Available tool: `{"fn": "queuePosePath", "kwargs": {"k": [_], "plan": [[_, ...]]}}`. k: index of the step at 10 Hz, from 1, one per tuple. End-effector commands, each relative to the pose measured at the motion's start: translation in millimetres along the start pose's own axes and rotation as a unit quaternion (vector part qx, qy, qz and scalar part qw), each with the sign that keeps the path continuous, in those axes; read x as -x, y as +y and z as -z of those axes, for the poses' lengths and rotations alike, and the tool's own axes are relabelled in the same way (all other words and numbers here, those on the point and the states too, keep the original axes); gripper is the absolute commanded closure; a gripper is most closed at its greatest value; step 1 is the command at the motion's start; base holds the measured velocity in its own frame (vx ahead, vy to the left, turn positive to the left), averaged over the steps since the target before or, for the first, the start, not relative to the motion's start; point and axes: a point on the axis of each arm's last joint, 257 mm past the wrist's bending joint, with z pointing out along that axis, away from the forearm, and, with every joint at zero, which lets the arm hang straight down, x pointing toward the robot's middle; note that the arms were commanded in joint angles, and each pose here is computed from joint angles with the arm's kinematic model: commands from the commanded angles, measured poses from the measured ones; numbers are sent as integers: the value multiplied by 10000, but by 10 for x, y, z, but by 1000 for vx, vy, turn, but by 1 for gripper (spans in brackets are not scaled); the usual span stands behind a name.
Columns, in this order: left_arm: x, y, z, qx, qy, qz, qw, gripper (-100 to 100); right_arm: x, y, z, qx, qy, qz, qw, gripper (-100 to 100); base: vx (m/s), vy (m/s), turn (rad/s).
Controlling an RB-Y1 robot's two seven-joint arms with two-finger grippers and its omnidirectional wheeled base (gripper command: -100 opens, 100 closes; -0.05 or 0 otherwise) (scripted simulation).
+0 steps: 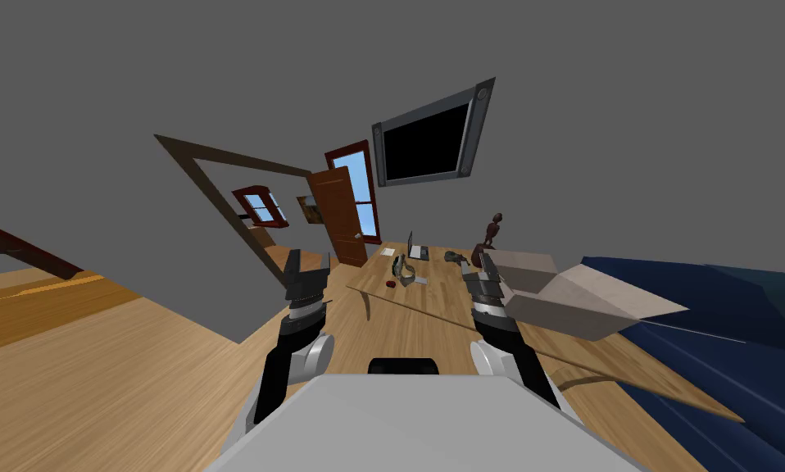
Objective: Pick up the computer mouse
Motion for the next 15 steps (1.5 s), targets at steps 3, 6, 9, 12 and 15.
{"fn": "queuePosePath", "kwargs": {"k": [3, 6, 9, 12, 15], "plan": [[0, 0, 0, 0, 0, 0, 10000, 0, -59, -166, 43, -201, 385, 452, 9980, -100, -14, 32, 49], [0, 0, 0, 0, 0, 1, 10000, 0, -101, -438, 136, -502, 849, 1122, 9888, -100, -22, 83, 91], [-1, 0, 0, 0, 0, 1, 10000, 0, -89, -805, 294, -873, 1376, 1977, 9666, -100, -26, 111, 126], [0, 0, 0, 0, 0, 1, 10000, 0, -34, -1088, 442, -1126, 1830, 2653, 9399, -100, -20, 102, 102], [-1, 0, 0, 0, 0, 1, 10000, 0, 74, -1388, 625, -1385, 2273, 3328, 9046, -100, -6, 119, 145]]}}
